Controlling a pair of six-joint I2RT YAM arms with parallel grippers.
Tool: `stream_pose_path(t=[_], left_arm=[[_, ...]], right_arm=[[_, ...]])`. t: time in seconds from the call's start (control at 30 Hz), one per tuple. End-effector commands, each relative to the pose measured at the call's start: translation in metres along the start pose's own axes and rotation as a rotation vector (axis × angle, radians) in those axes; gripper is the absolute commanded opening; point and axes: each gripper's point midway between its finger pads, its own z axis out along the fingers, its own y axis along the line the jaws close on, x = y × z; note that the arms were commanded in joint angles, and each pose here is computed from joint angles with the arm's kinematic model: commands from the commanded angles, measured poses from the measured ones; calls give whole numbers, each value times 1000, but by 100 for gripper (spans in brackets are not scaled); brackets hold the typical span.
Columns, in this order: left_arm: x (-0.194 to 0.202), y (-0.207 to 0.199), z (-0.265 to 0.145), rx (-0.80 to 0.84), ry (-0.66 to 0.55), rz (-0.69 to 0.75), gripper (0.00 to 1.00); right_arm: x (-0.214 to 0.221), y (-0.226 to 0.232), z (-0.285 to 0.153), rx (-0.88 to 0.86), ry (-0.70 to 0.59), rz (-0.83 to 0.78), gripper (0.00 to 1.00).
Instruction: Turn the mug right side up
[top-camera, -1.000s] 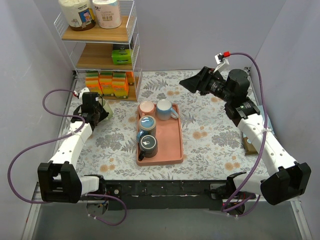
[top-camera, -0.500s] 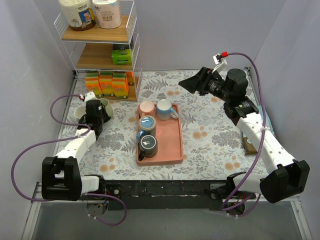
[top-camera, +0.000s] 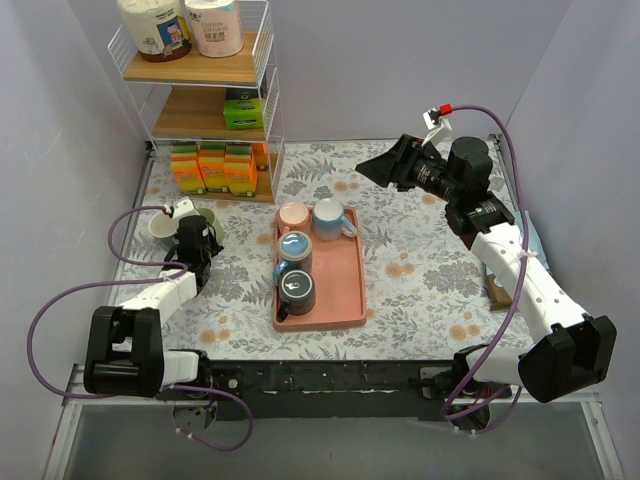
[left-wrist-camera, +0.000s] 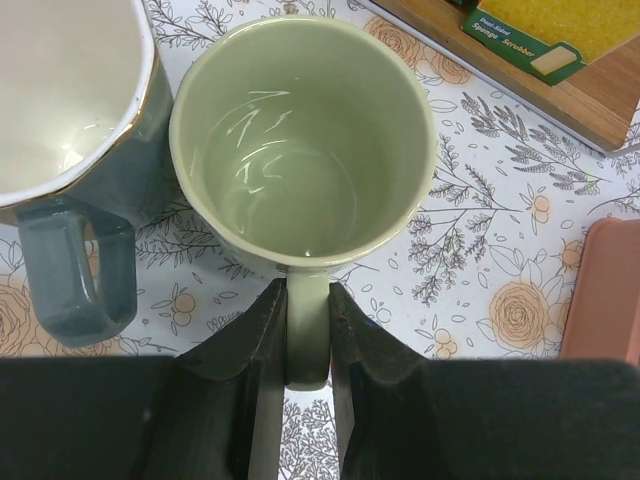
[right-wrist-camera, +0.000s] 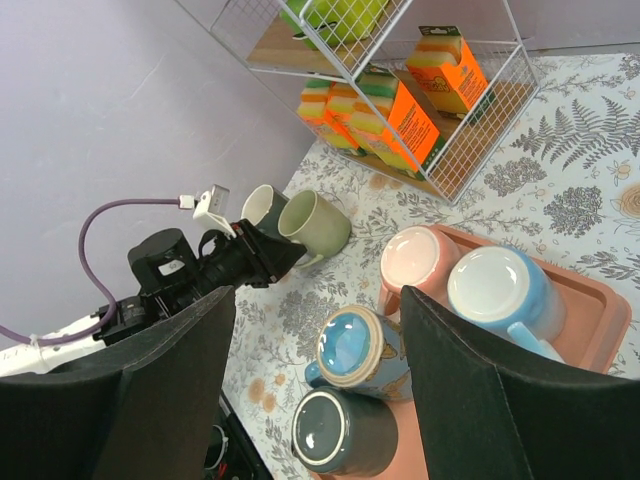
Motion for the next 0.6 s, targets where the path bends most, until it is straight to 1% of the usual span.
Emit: stream_pose_path(t=[0.0,0.07,0.1,0.13,0.2,0.23,0.33,0.37,0.43,0.47,0.5,0.57], left_arm=[[-9,-2,4,-25,-50,-15,23],[-4,-5,5,-25,-28,-8,34],[-2,-8,4,-13,-24,-4,37],[-2,-11,2,-6,-27,-2,43],[-1,-17,-1,7,-20,1,52],[-1,-19,-2,12,-19,-1,62],[-7,-23,-8,19,-28,-9,68],[-9,-24,-12,20,-27,-13,75],[-19,-26,-18,17,-42,-34,81],[-20,-24,-22,11,-36,-39,90],[-29,-26,-29,24,-60,-52,98],[-36,-26,-38,25,-71,-70,98]], right_arm=[[-17,16,-2,-51,-40,-39,74],[-16,14,-2,-50,-36,-37,74],[-16,14,-2,-50,-36,-37,75],[-13,13,-2,-49,-30,-34,75],[-12,12,-2,-48,-29,-36,75],[-11,12,-2,-48,-29,-38,75],[-10,9,-2,-40,-27,-41,75],[-10,10,-2,-40,-27,-44,75],[-10,8,-1,-34,-24,-45,75],[-9,6,-1,-28,-20,-49,75],[-7,5,0,-25,-11,-48,75],[-5,2,0,-15,2,-54,76]])
